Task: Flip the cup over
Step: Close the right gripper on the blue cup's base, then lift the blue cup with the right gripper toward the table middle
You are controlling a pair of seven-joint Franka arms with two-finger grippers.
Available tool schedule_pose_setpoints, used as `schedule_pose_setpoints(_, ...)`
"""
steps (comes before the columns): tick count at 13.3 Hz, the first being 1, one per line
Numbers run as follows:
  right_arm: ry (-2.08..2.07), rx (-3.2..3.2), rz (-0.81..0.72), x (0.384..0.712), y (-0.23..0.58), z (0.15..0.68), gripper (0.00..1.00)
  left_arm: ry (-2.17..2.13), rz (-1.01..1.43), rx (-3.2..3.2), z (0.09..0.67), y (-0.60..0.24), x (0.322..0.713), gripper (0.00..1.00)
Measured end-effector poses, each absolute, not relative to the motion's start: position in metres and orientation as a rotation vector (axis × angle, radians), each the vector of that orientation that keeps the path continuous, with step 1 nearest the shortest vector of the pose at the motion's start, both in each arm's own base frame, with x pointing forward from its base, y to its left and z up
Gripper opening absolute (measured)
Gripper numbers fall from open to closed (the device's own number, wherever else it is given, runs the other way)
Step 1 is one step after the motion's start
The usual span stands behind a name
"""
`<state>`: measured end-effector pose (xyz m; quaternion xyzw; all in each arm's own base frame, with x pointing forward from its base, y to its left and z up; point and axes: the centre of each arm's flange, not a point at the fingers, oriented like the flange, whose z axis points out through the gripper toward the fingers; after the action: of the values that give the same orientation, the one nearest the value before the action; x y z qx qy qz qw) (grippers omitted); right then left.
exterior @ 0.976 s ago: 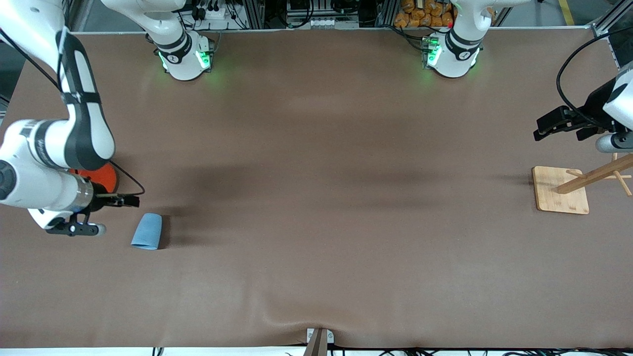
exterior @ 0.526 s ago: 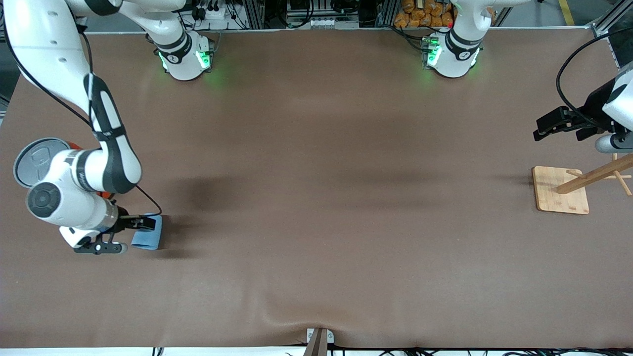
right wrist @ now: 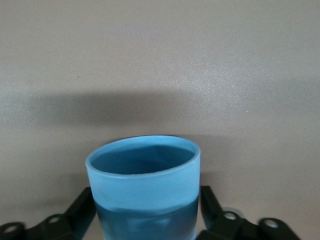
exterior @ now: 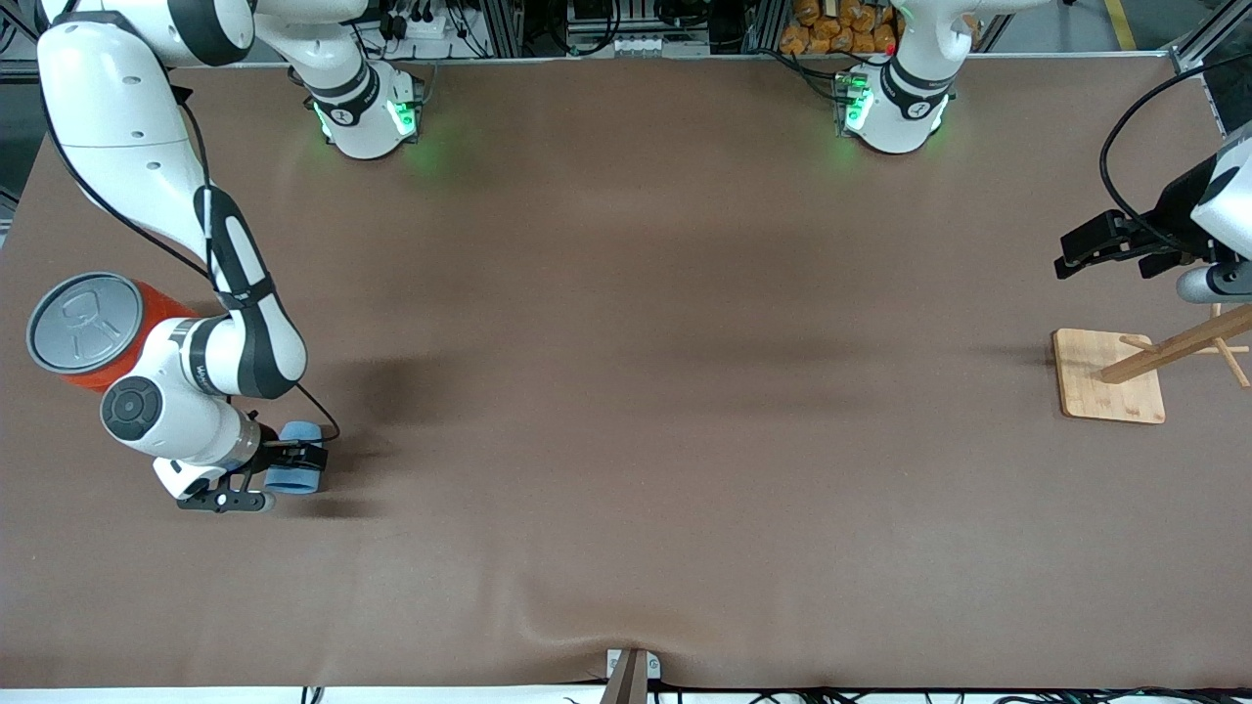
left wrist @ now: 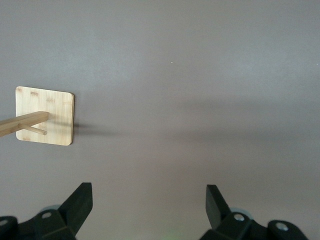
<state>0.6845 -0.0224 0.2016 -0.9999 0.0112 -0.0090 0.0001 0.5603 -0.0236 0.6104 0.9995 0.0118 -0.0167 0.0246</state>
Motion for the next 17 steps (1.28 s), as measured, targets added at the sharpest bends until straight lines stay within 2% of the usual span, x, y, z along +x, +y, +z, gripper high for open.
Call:
schedule_pose_setpoints(1, -0.007, -3.141, -0.033, 0.686, -0.022, 0.205, 0.81, 0.037, -0.052, 3.092, 0.61, -0.024, 0.56, 1.0)
schedule_pose_setpoints(6, -0.643, -3.075, -0.028, 0.685, -0.033, 0.207, 0.81, 0.037, -0.052, 3.092, 0.61, -0.024, 0.56, 1.0)
schedule_pose_setpoints(9, -0.992, -2.958, 0.01, 0.684, -0.018, 0.231, 0.81, 0.037, -0.052, 3.092, 0.61, -0.024, 0.56, 1.0)
schedule_pose_setpoints(14, -1.555, -2.609, 0.054, 0.665, 0.109, 0.298, 0.81, 0.037, -0.058, 3.092, 0.608, -0.024, 0.561, 1.0)
schedule_pose_setpoints(17, -1.857, -2.397, 0.025, 0.643, 0.203, 0.31, 0.81, 0.038, -0.058, 3.092, 0.608, -0.023, 0.561, 1.0)
